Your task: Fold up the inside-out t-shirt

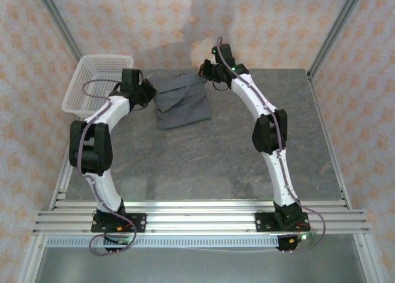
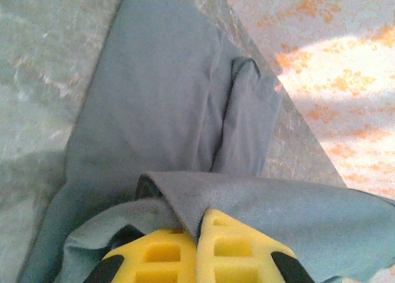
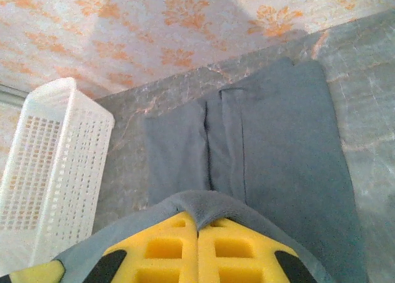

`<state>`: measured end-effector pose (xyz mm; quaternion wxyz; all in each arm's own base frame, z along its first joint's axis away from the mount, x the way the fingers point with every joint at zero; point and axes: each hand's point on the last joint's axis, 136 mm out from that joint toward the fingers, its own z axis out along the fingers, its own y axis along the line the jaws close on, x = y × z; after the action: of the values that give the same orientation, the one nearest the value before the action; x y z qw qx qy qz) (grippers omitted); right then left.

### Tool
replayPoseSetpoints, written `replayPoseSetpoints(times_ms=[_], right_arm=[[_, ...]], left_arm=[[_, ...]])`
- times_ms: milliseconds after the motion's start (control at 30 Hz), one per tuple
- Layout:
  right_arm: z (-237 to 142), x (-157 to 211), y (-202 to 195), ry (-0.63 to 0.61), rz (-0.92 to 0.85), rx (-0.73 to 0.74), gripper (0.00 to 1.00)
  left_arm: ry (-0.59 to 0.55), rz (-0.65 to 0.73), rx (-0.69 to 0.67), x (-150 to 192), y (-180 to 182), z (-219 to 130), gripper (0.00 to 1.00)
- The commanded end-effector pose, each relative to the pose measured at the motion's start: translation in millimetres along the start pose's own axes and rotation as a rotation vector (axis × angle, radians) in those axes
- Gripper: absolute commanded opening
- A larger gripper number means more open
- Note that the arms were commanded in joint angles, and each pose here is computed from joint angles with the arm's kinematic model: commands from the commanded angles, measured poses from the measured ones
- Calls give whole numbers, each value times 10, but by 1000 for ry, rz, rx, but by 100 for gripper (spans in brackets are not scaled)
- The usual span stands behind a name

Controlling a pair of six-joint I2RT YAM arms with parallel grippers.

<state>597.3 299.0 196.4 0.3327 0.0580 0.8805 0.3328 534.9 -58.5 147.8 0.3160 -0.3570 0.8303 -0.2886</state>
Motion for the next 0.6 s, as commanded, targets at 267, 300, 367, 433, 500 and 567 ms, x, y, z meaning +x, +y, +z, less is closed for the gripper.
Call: replayPoseSetpoints(times_ms=[267,300,367,433,500,567], right_arm=[[56,-472,-194,-71,50,-58,76],[-61,-461,-208,-53,36,-30,76],[-305,-315,-275,16,-6,47,76],[-431,-34,-387,87,-8,83,75],[-570,242,-468,99,12,63,75],[-708,490,-524,83,21,38,75]], left_arm=[[-140,-3,14,-674,-13,422,62],[-149,9,17,-709,-53,343,66],[-141,33,13,-692,-106,153,67],[-107,35,17,-536,-82,-2,67],[-73,24,0,-324,71,-140,67],[-22,21,-36,-49,310,-230,67]])
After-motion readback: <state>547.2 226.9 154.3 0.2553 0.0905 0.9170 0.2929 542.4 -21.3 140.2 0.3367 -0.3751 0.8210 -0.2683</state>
